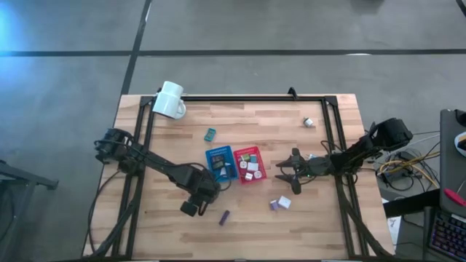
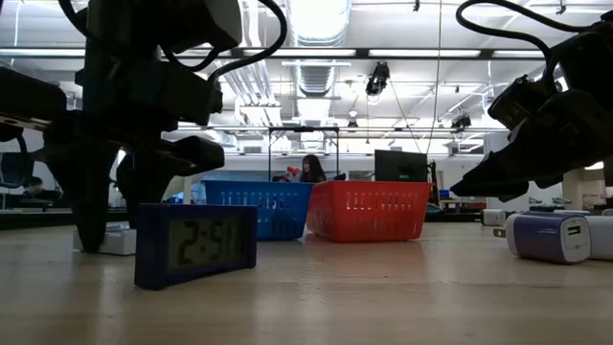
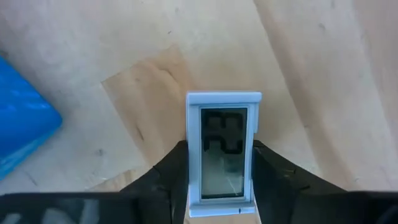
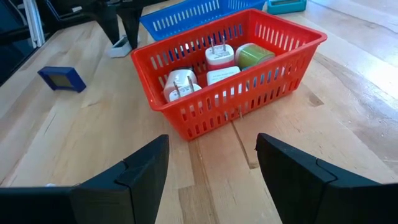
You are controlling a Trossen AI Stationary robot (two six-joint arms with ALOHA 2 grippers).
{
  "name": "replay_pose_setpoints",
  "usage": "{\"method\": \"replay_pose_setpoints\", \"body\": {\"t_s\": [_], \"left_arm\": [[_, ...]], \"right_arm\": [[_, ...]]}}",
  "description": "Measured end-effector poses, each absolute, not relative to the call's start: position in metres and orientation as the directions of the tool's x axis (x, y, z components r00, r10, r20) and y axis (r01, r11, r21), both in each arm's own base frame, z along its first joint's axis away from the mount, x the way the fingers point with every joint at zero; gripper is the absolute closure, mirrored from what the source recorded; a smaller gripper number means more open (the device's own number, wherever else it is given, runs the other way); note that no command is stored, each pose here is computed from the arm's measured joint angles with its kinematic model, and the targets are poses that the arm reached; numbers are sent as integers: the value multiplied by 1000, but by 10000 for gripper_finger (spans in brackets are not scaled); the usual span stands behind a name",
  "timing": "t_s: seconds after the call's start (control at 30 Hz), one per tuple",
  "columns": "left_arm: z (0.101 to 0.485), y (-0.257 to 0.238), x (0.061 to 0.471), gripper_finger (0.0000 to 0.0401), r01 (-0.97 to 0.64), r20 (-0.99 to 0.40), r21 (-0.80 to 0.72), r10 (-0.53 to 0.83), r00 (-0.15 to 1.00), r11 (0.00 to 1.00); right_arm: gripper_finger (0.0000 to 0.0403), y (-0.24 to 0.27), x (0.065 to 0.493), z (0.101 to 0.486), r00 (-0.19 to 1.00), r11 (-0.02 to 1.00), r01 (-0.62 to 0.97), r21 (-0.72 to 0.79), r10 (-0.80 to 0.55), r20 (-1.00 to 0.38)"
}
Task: Pick & Place Office items
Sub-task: Put the white digital clock into the blue bin
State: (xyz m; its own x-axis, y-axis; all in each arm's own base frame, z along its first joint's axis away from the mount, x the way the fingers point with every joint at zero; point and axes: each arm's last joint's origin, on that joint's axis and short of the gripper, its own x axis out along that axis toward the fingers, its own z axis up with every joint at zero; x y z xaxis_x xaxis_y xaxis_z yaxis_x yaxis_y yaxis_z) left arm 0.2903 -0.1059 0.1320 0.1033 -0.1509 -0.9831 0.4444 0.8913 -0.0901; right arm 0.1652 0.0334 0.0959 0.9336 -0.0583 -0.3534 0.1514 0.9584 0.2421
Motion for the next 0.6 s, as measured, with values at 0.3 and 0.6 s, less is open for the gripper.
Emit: {"method": "replay_pose_setpoints", "body": {"t_s": [0.3,0.6], "left_arm": [[134,-107,291,266,416,-982,-98,-155,106,904],[166,-104,299,266,398,-976,4,-84,202,917]], "right_arm": [[168,33,165,96,934,958,152,242,-59,-353],[168,33,165,96,934,958,152,242,-59,-353]]}}
